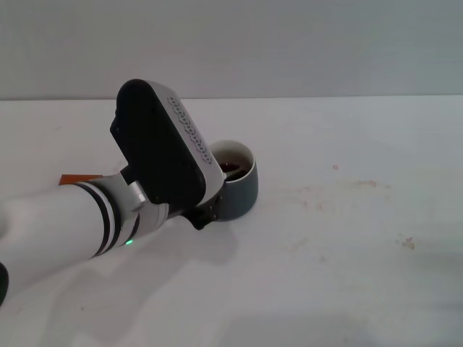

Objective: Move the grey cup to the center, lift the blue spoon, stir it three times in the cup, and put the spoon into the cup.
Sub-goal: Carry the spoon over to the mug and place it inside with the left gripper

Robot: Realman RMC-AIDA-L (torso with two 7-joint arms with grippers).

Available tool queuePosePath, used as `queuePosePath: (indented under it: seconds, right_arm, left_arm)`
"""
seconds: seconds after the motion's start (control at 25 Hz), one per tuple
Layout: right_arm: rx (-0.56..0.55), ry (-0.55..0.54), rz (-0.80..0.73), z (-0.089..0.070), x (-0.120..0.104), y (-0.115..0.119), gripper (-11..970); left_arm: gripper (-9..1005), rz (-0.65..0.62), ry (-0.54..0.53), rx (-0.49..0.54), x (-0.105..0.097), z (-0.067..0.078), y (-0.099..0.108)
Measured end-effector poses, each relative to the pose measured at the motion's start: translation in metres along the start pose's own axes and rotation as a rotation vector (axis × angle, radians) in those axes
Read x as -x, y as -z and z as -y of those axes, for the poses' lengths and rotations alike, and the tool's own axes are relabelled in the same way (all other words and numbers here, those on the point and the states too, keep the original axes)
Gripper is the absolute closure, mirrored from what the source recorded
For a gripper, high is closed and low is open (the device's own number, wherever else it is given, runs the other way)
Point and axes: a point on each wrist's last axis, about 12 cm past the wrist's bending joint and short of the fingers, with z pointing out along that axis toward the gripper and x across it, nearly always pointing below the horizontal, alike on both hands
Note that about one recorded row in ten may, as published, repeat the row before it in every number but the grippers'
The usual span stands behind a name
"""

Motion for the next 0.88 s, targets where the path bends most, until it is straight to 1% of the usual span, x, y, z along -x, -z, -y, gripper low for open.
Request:
queuePosePath:
  seconds: [0.2,0.44,0.52,0.56,0.6,0.76,0.88]
  right_arm:
    - [0.004,-0.001,0.005,-0.001,0.001,-0.003,960]
    - [0.010,-0.001,0.010,-0.002,0.001,-0.006,960]
    - [0.012,0.000,0.005,-0.003,0.001,-0.007,960]
    - [0.012,0.000,0.001,-0.003,0.000,-0.007,960]
    - [0.012,0.000,0.001,-0.003,0.000,-0.007,960]
    - [0.013,0.000,0.001,-0.003,0.000,-0.008,960]
    - [0.013,0.000,0.001,-0.003,0.000,-0.008,960]
  left_arm:
    - [824,-0.004,0.008,-0.001,-0.002,0.003,0.005]
    - [824,-0.019,0.028,0.017,-0.009,-0.001,0.009]
    - [824,-0.030,0.037,0.029,-0.012,-0.004,0.010]
    - [824,-0.041,0.046,0.042,-0.016,-0.009,0.010]
    - [824,-0.041,0.046,0.042,-0.016,-0.009,0.010]
    - [824,-0.054,0.064,0.073,-0.022,-0.018,0.011]
    - [824,-0.058,0.065,0.078,-0.024,-0.021,0.009]
